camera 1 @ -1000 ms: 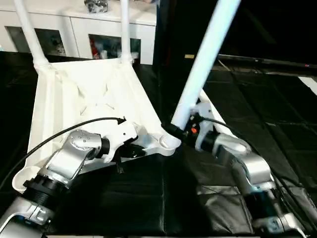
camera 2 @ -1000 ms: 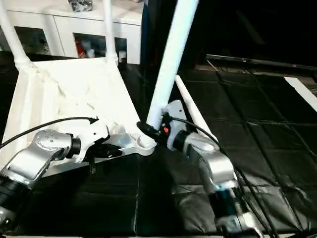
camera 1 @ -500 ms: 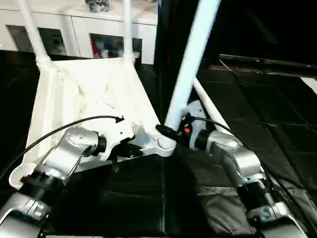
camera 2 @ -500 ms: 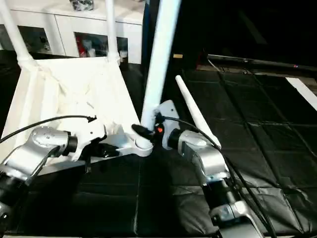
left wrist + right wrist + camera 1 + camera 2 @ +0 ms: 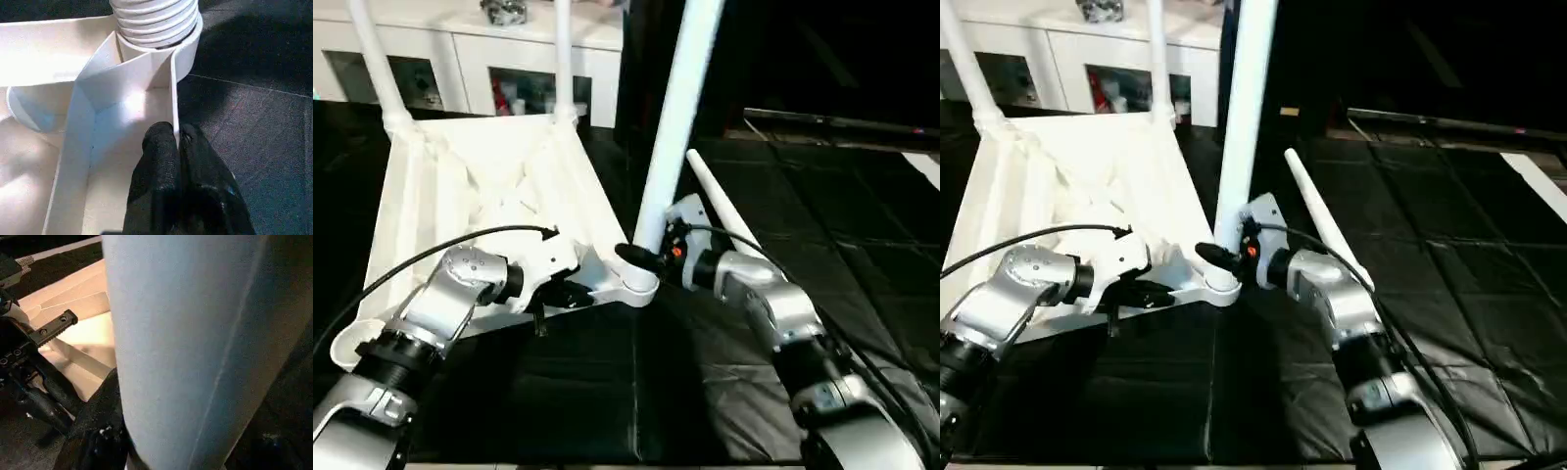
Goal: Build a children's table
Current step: Insert table leg to table base
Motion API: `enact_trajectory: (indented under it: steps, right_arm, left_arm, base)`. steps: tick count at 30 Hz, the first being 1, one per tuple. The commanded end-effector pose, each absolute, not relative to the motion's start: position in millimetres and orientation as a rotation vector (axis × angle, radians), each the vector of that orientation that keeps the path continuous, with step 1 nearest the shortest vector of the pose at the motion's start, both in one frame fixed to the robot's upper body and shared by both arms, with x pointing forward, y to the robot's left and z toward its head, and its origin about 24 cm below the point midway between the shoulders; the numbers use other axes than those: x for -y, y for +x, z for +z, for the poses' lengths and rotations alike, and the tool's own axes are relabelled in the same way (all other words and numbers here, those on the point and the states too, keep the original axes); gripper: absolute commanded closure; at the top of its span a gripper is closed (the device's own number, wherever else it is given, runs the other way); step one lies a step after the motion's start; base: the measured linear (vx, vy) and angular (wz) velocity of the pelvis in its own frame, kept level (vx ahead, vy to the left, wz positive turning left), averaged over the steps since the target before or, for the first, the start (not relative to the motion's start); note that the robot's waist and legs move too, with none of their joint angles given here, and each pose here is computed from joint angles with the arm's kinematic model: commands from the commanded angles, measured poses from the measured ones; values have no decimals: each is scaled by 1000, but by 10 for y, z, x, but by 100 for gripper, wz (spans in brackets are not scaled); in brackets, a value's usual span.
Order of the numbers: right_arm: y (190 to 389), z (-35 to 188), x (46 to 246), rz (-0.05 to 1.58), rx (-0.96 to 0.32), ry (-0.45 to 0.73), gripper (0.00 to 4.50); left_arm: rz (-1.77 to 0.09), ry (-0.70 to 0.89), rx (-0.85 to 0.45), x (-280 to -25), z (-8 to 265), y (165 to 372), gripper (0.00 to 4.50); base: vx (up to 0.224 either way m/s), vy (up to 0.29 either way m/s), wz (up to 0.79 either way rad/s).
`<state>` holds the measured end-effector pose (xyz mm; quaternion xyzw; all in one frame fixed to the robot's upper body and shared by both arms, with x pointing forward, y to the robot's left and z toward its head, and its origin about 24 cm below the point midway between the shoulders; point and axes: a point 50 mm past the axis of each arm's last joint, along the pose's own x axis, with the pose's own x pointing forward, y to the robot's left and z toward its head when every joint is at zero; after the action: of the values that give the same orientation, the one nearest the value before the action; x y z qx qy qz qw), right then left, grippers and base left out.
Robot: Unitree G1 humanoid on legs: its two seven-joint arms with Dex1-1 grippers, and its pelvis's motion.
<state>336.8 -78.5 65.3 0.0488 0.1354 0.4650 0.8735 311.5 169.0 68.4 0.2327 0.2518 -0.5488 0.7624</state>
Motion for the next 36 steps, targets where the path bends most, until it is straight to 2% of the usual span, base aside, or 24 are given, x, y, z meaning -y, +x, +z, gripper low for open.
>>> enact_trajectory:
  steps: [1, 12, 21, 27, 32, 33, 36]
  right_arm:
    - [3375, 543, 848, 929, -329, 119, 257]
    - [3289, 365, 1008, 867, -305, 337, 257]
    - [3278, 406, 1007, 873, -239, 315, 257]
    - [3137, 228, 1082, 817, -230, 352, 257]
    - [3005, 102, 1080, 846, -251, 245, 257]
    - [2953, 63, 1074, 891, -265, 118, 257]
    - [2919, 47, 1058, 953, -289, -2, 257]
  left_arm:
    - [-1236, 550, -505, -1604, 778, 3153, 450]
    - [-1138, 558, -481, -1645, 862, 3305, 450]
    - [-1106, 574, -467, -1666, 886, 3352, 450]
    - [-1065, 561, -451, -1678, 903, 3400, 450]
    - [-1065, 564, -451, -1684, 906, 3409, 450]
    - [-1070, 571, -453, -1687, 896, 3406, 450]
    - [-1078, 586, -456, -1687, 880, 3402, 450]
  base:
    - [0, 0, 0]
    - [0, 0, 0]
    - [0, 0, 0]
    - [0, 0, 0]
    - [0, 0, 0]
    - [0, 0, 0]
    - [0, 0, 0]
